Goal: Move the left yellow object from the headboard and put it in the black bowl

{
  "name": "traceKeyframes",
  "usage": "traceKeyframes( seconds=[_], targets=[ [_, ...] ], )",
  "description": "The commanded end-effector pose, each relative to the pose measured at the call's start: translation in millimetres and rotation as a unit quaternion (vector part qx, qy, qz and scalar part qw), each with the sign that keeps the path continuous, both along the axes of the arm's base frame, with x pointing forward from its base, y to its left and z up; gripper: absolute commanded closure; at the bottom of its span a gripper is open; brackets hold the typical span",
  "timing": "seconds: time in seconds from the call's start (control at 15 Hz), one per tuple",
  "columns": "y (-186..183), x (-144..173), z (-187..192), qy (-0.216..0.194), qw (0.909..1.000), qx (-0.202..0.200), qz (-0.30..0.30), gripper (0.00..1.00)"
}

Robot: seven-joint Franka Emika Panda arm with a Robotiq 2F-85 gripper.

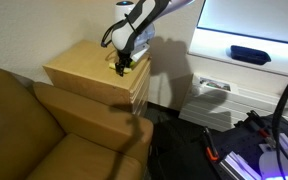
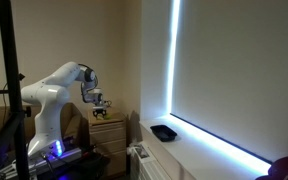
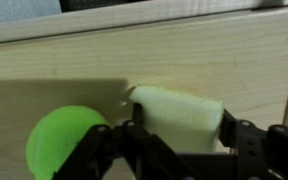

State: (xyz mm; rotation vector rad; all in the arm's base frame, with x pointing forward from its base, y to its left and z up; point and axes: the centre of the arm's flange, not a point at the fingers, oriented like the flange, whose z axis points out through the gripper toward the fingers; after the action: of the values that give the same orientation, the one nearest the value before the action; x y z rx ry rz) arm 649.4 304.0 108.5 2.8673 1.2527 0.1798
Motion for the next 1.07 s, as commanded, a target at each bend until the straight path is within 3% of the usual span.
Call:
traceKeyframes(
  seconds=[0.0,0.33,0.6,0.8,1.0],
  targets=[
    [2,-5,-20,0.007,0.9999,-0.008,0.004,0.62],
    [16,-17,-2,0.026,0.9988,0.008,0.041,0.98],
    [12,-23,41,0.012,0.9976,0.003,0.068,0.97],
    [-6,-26,102,-0.003,0.9979,0.000,0.065,0.97],
    [-28,-38,156,0.027,0.9984,-0.013,0.049,0.97]
  ],
)
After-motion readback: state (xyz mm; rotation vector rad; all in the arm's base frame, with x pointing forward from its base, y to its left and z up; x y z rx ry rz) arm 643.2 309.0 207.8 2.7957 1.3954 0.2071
